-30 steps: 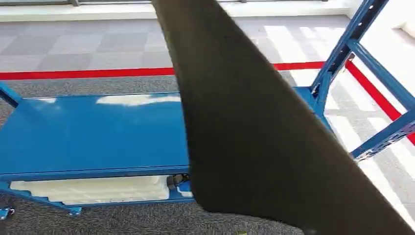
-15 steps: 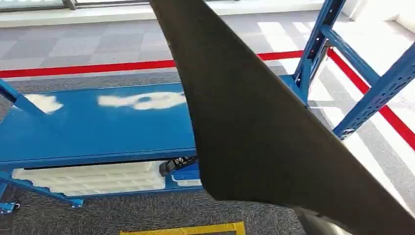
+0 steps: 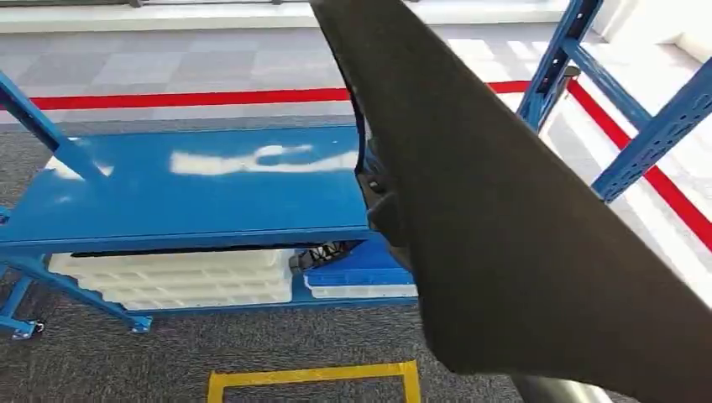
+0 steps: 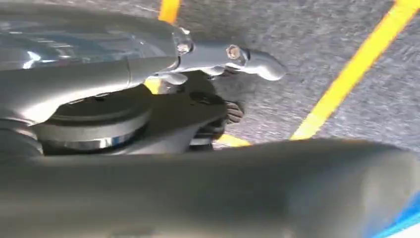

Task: Take the parts from the cabinet and place them on the table.

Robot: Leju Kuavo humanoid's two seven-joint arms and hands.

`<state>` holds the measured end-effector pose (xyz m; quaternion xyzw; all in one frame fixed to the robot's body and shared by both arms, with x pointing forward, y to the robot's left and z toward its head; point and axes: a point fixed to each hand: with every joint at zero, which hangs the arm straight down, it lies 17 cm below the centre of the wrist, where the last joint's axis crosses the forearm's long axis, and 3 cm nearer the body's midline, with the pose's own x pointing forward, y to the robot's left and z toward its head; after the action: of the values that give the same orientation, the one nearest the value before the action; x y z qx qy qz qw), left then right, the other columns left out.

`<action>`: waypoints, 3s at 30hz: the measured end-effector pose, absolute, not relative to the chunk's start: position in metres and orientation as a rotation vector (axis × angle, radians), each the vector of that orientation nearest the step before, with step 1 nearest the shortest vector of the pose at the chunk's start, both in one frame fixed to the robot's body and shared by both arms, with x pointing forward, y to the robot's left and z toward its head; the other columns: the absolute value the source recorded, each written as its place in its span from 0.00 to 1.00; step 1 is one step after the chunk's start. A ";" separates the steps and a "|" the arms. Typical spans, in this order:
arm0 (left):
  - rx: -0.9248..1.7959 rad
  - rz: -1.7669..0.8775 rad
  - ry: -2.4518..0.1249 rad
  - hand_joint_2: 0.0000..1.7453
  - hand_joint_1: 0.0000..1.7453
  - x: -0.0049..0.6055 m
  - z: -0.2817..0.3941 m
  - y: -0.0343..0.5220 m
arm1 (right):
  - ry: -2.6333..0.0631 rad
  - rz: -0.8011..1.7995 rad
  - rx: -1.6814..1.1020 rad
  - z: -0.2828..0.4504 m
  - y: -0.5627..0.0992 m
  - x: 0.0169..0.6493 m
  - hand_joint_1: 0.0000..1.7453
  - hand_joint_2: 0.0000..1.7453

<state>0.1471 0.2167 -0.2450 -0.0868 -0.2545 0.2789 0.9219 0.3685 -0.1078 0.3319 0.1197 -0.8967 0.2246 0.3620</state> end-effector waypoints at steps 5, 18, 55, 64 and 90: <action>-0.168 0.562 -0.513 1.00 0.00 0.143 -0.247 0.217 | -2.296 0.566 0.337 0.328 -0.109 0.366 1.00 1.00; -0.130 0.560 -0.526 1.00 0.00 0.139 -0.249 0.231 | -2.332 0.552 0.415 0.338 -0.104 0.352 1.00 1.00; -0.111 0.524 -0.512 1.00 0.00 0.131 -0.252 0.240 | -2.231 0.586 0.544 0.296 -0.111 0.324 1.00 1.00; -0.121 0.528 -0.527 1.00 0.00 0.135 -0.250 0.240 | -2.221 0.628 0.558 0.295 -0.112 0.324 1.00 1.00; -0.119 0.535 -0.541 1.00 0.00 0.135 -0.249 0.240 | -2.208 0.690 0.599 0.295 -0.097 0.320 1.00 1.00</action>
<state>0.1354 0.2401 -0.2490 -0.0580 -0.2640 0.2612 0.9267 0.3198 -0.0974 0.2950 0.2333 -0.8595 0.2684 0.3671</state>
